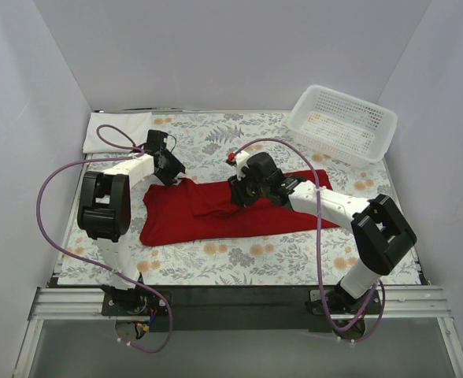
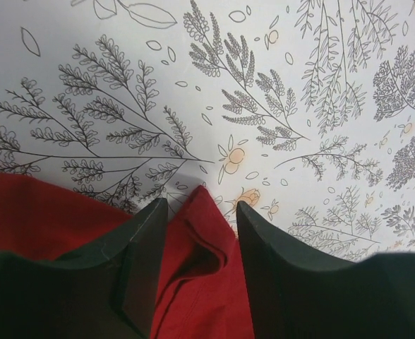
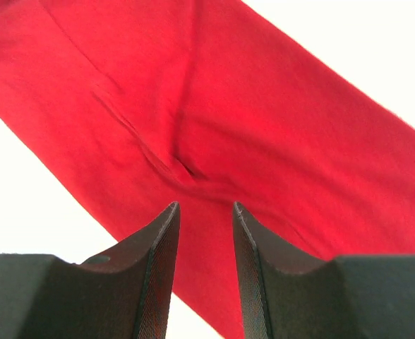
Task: Fold and stack the t-shirts
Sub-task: Fold the tshirt
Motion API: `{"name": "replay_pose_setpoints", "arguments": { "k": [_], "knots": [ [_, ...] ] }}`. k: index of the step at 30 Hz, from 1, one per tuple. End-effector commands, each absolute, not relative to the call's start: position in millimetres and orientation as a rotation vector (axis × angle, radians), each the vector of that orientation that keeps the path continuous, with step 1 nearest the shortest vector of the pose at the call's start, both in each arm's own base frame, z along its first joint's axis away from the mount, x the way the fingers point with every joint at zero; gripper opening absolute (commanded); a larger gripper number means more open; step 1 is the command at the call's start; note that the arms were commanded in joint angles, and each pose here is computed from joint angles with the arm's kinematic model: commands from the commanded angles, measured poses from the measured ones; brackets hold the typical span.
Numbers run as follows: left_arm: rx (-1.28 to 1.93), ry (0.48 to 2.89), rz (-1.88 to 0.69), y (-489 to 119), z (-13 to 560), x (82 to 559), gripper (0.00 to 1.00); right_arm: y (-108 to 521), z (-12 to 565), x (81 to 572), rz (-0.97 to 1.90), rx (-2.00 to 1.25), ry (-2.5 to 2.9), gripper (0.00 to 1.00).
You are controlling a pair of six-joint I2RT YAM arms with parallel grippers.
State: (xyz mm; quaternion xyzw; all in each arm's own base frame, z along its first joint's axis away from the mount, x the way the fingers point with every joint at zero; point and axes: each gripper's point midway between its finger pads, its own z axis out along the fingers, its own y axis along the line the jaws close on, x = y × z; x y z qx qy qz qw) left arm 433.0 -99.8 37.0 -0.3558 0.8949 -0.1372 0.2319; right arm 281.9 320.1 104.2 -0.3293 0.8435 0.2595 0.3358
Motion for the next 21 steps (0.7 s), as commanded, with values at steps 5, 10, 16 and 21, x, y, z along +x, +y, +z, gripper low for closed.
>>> {"name": "replay_pose_setpoints", "arguments": {
  "k": [5,10,16,21],
  "knots": [
    [-0.924,2.445,-0.332,-101.5,38.3,440.8,0.34,381.4,120.4,284.6,0.667,-1.032,2.056,0.43],
    [-0.885,2.428,-0.281,-94.0,43.4,445.0,0.16,418.1,103.4,272.3,0.67,-1.129,2.042,0.45],
    [-0.858,2.441,-0.271,-93.4,41.4,443.4,0.0,451.1,98.6,268.2,0.618,-1.232,1.973,0.47],
    [-0.852,2.45,-0.288,-96.0,40.8,443.0,0.0,461.0,85.7,267.5,0.571,-1.287,1.963,0.47]
  ]
}}
